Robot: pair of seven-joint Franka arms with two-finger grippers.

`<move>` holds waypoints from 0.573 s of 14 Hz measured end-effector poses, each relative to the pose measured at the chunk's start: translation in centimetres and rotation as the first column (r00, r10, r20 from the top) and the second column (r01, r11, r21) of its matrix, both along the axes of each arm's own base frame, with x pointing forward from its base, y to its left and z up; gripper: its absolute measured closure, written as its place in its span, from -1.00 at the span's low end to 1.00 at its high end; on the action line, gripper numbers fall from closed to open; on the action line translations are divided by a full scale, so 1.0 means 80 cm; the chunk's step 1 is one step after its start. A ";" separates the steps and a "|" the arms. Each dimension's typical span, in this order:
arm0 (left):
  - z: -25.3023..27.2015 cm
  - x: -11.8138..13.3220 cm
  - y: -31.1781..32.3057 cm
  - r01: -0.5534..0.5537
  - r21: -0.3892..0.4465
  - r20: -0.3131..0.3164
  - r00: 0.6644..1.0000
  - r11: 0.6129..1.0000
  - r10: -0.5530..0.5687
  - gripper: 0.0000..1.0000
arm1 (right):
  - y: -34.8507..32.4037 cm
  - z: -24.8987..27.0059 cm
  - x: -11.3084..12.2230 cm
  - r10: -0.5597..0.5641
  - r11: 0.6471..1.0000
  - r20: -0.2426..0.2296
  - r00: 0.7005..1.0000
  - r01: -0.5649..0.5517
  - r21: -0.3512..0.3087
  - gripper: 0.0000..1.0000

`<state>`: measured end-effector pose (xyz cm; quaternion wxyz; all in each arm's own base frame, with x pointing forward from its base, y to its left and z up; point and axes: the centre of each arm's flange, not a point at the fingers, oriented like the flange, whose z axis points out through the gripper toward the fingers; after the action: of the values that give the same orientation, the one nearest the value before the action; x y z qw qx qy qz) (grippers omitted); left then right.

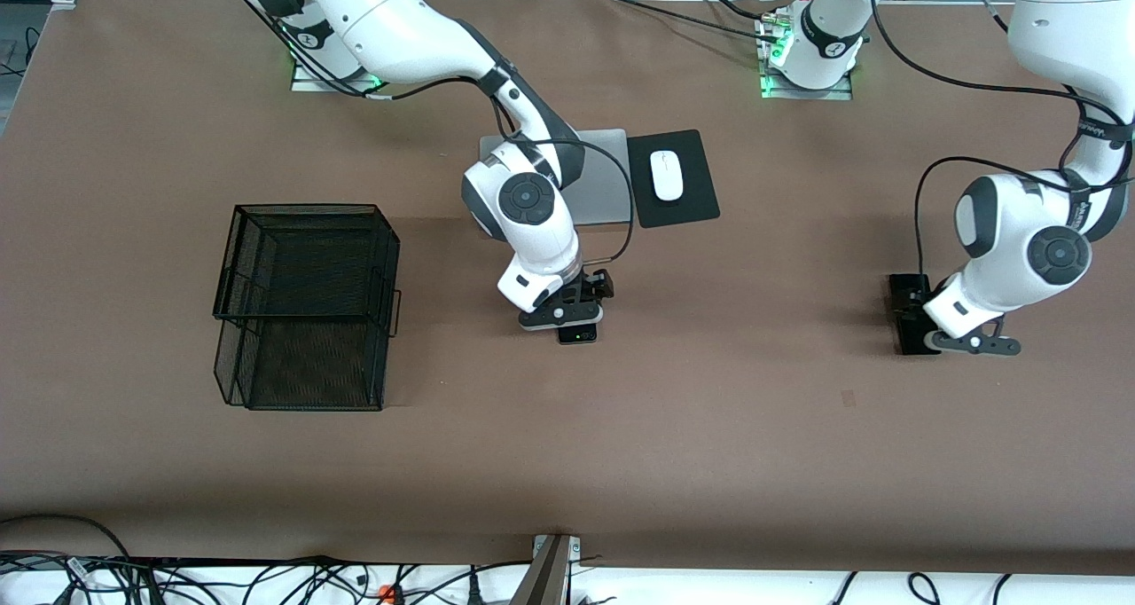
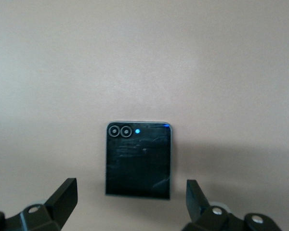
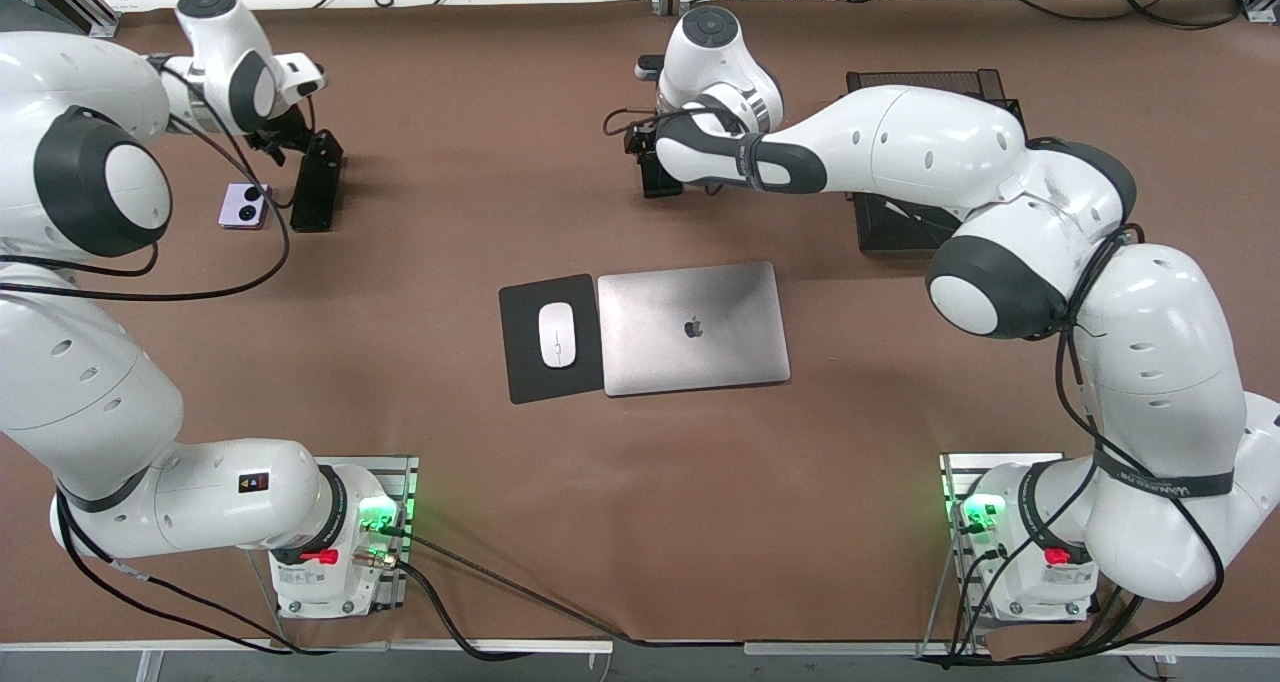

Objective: Place phones with both arms
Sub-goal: 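Grasp the flip phone with the right gripper while the left grasps the tall phone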

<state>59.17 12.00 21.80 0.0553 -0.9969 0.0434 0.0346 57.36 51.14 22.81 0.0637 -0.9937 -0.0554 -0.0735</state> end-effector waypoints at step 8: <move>-0.027 -0.014 0.019 -0.140 -0.095 0.021 0.990 0.986 0.143 -1.00 | 0.011 -0.038 -0.011 0.048 0.998 0.030 0.998 -0.047 -0.029 -1.00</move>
<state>58.06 13.56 19.65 0.0067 -0.9994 -0.0268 0.0226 56.52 52.00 19.77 0.0507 -0.9917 -0.0810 -0.0866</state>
